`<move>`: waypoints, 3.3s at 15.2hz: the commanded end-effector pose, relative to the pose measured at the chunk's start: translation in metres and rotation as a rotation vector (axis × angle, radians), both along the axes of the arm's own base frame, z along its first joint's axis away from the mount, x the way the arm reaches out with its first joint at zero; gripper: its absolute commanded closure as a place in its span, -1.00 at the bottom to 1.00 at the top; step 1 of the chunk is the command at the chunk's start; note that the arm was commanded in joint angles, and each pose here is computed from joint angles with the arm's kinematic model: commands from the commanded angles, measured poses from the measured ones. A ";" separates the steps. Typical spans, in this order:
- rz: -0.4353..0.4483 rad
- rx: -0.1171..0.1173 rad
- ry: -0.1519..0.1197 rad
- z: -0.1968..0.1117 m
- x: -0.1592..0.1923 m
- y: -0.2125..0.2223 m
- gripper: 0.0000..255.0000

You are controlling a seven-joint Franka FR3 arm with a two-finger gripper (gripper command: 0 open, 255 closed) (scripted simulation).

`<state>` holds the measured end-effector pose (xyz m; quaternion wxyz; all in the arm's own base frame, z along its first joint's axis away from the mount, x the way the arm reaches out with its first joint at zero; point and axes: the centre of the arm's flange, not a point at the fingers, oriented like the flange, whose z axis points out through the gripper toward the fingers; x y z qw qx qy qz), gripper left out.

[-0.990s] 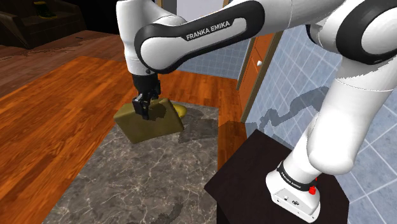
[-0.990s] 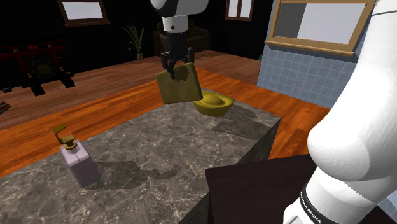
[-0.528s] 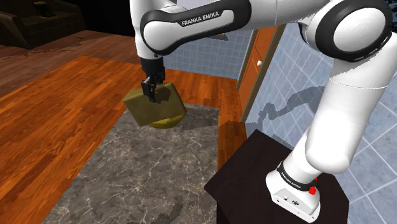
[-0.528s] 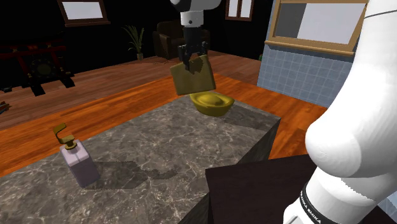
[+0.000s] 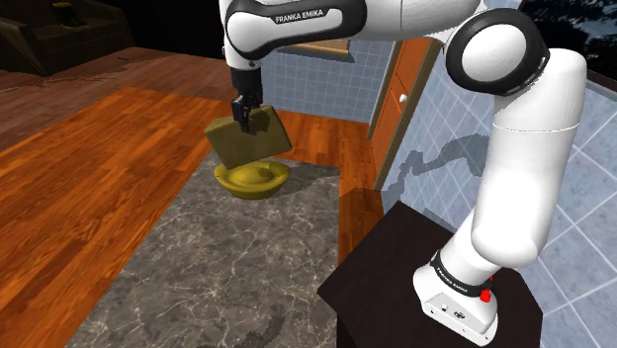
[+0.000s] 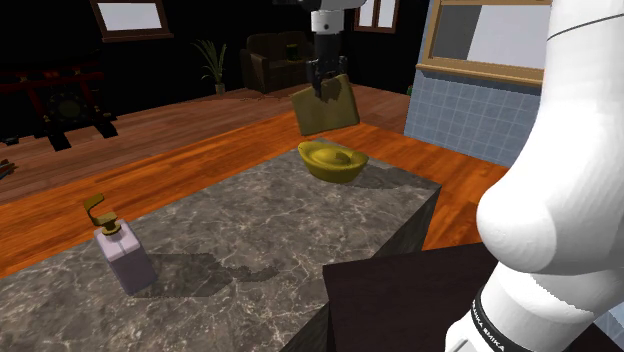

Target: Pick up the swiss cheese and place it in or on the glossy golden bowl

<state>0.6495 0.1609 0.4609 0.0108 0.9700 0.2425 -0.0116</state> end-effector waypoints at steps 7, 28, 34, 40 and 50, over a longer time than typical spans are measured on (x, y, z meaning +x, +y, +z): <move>0.001 0.001 -0.003 -0.013 0.032 -0.041 1.00; 0.001 0.001 -0.003 -0.109 0.032 -0.041 1.00; 0.001 0.001 -0.003 -0.110 0.032 -0.040 -1.00; 0.001 0.001 -0.003 -0.096 0.032 -0.040 -1.00; 0.001 0.001 -0.003 -0.059 0.033 -0.039 -1.00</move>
